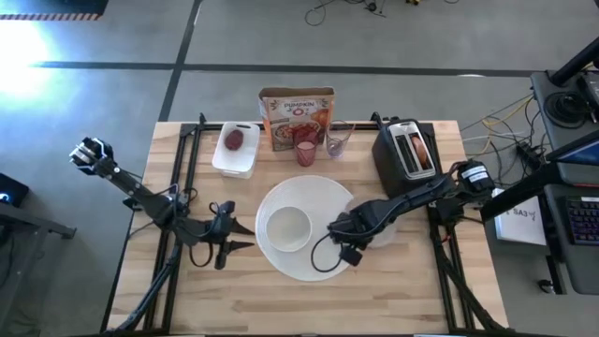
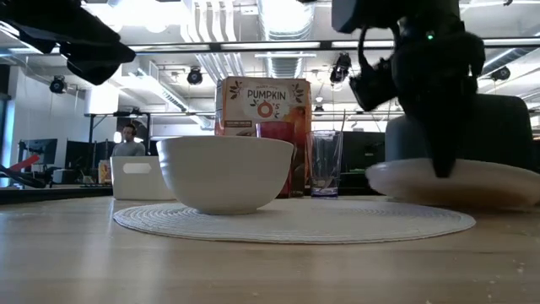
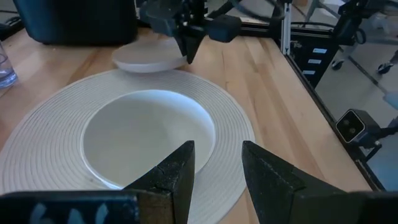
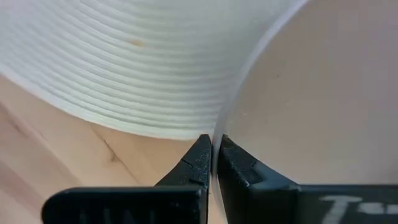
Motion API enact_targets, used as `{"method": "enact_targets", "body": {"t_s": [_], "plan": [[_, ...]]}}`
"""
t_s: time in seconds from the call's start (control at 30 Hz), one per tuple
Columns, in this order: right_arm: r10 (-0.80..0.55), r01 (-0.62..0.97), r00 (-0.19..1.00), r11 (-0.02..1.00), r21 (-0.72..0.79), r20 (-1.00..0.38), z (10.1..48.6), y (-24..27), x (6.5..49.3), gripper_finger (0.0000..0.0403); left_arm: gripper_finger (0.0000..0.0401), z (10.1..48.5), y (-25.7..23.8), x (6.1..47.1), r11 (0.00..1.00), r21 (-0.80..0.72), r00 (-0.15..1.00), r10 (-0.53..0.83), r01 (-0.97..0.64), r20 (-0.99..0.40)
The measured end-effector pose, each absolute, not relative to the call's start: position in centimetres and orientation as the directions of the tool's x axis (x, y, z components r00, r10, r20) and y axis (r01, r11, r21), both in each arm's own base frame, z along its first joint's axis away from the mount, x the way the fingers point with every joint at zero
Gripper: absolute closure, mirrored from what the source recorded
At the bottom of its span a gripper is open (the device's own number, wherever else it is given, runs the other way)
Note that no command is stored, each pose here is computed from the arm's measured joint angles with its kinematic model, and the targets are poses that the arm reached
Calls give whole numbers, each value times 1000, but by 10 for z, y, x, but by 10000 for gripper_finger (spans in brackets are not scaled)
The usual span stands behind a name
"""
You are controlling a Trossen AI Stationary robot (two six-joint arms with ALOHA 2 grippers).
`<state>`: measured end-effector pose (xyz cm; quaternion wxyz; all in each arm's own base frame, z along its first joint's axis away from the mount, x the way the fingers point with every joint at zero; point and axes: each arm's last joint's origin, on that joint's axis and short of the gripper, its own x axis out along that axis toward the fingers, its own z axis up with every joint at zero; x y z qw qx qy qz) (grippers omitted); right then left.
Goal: Arrange a breakfast setting
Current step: Put the white and gray plate on the white placemat to the right of the white bowl
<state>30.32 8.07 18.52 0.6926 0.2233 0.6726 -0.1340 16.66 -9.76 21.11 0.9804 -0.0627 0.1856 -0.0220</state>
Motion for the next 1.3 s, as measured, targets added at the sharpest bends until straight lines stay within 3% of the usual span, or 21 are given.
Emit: {"method": "enact_targets", "body": {"t_s": [0.3,0.43,0.77,0.9,1.1,1.3], "plan": [[75,51,98,995,81,-992,187,80,307,394,283,208,-101,171,991,-132,931,-69,22,-359],[79,-128,126,990,63,-989,188,81,310,394,283,209,-102,173,994,-103,938,-74,41,-339],[123,-401,135,914,59,-983,184,91,308,394,283,212,-103,174,994,-91,947,-81,55,-311],[161,-432,114,896,97,-980,181,96,305,394,283,212,-103,174,994,-92,947,-81,55,-311],[186,-343,163,931,121,-969,182,99,309,393,283,212,-103,174,994,-91,947,-81,55,-311],[211,-297,212,944,143,-954,183,100,314,363,283,212,-103,174,994,-91,947,-81,55,-311]]}}
